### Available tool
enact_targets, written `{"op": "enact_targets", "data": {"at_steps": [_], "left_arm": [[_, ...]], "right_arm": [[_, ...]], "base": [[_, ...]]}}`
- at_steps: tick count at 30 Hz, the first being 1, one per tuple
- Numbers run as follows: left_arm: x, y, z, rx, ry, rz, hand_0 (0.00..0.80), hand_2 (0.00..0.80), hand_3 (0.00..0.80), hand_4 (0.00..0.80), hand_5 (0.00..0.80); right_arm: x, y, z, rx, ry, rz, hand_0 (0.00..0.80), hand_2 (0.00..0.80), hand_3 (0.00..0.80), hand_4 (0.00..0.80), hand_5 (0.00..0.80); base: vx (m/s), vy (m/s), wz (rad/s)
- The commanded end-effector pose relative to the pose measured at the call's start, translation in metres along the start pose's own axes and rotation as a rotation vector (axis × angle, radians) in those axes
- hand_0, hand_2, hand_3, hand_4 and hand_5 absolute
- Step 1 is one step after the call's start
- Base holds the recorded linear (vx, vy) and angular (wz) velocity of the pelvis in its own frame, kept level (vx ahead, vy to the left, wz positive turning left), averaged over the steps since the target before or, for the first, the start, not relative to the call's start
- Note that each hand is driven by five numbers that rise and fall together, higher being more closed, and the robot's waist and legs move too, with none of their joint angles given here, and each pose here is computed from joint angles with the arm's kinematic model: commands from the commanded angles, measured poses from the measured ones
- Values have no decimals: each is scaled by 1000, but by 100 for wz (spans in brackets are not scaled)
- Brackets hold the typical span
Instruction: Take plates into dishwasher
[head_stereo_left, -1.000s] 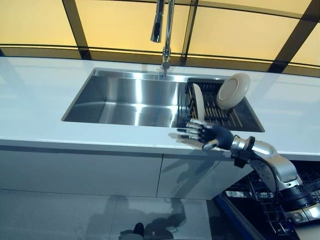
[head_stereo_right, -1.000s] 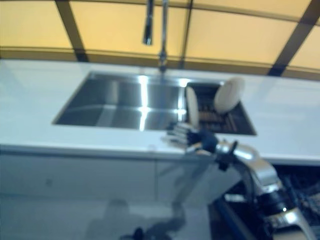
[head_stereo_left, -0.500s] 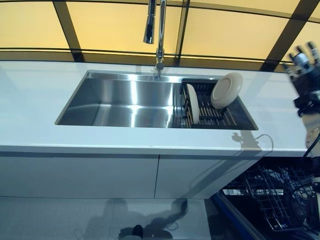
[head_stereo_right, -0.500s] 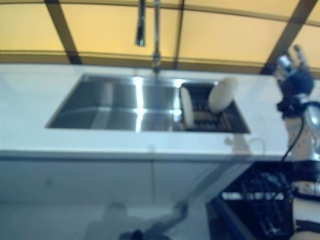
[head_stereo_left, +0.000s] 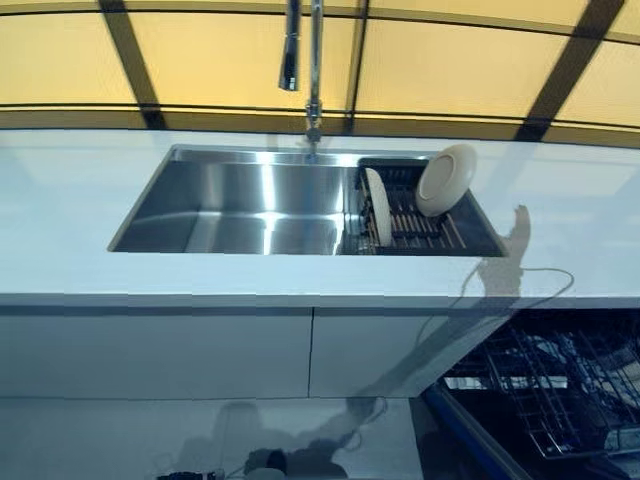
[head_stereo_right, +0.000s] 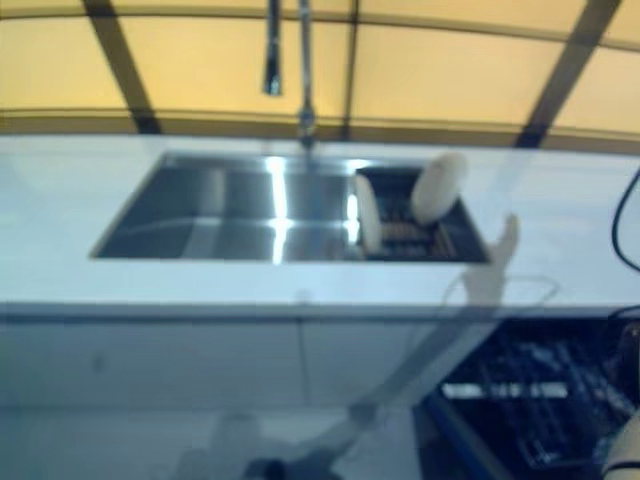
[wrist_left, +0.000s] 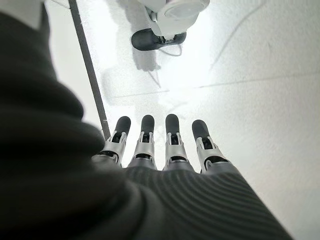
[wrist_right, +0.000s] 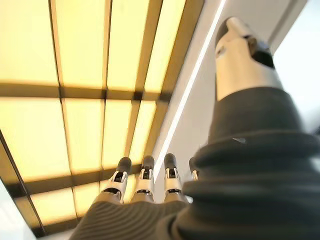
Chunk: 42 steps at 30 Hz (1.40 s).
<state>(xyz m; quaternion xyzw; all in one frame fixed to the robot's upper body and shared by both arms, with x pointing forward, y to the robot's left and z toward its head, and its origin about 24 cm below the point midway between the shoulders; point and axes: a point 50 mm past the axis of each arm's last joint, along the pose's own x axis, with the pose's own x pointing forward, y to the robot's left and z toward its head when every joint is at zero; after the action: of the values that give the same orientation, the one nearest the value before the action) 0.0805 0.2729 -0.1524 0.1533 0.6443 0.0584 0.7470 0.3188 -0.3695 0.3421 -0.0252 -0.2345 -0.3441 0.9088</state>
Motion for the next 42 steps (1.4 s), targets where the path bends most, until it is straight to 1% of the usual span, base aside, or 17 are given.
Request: {"op": "enact_targets", "data": {"at_steps": [1,2,3,6,9,12,18,20,21,22,26,30,33,36,39,42], "left_arm": [[0,6,-7,16,22,15,0,0,0,0,0],[0,7,-6,11,21,17,0,0,0,0,0],[-1,12,-3,-18,14,28,0,0,0,0,0],[-2,25,7,-4,1,54,0,0,0,0,0],[-2,31,10,17,7,80,0,0,0,0,0],[-3,37,15,27,17,99,0,0,0,0,0],[-5,47,23,-9,24,131,0,0,0,0,0],[-5,40,24,-27,20,116,0,0,0,0,0],[-5,40,24,-27,20,116,0,0,0,0,0],[-4,34,26,7,19,69,0,0,0,0,0],[-2,22,14,25,52,44,0,0,0,0,0],[0,17,-1,43,76,49,0,0,0,0,0],[0,20,-8,38,93,56,0,0,0,0,0],[-1,23,-16,-11,108,82,0,0,0,0,0],[-1,27,-11,-66,100,100,0,0,0,0,0],[-1,21,2,-78,57,70,0,0,0,0,0]], "right_arm": [[2,8,2,-61,71,102,0,0,0,0,0],[2,8,-1,-62,86,107,0,0,0,0,0],[1,11,-15,-38,182,128,0,0,0,0,0],[-2,7,-36,-86,322,97,0,0,0,0,0],[-4,3,-52,-108,403,89,0,0,0,0,0],[-6,6,-61,-138,470,94,0,0,0,0,0],[-3,6,-54,-182,466,99,0,0,0,0,0],[-6,9,-57,-239,479,92,0,0,0,0,0],[-6,9,-57,-239,479,92,0,0,0,0,0],[-6,5,-57,-225,488,55,0,0,0,0,0],[-5,-12,-66,-252,518,-31,0,0,0,0,0],[-8,-4,-74,-270,550,-38,0,0,0,0,0],[-10,6,-79,-266,565,-11,0,0,0,0,0],[-13,23,-79,-256,563,48,0,0,0,0,0],[-11,34,-75,-293,545,117,0,0,0,0,0],[-10,37,-74,-328,542,158,0,0,0,0,0]], "base": [[128,147,1],[115,174,3],[89,163,-2],[96,192,-12],[171,164,3],[258,-114,8],[218,-212,15],[109,-137,34],[99,-103,18],[128,-88,19],[159,-55,17],[140,6,-1],[104,-3,-11],[64,-36,-31],[77,-45,-63],[86,45,-5]]}}
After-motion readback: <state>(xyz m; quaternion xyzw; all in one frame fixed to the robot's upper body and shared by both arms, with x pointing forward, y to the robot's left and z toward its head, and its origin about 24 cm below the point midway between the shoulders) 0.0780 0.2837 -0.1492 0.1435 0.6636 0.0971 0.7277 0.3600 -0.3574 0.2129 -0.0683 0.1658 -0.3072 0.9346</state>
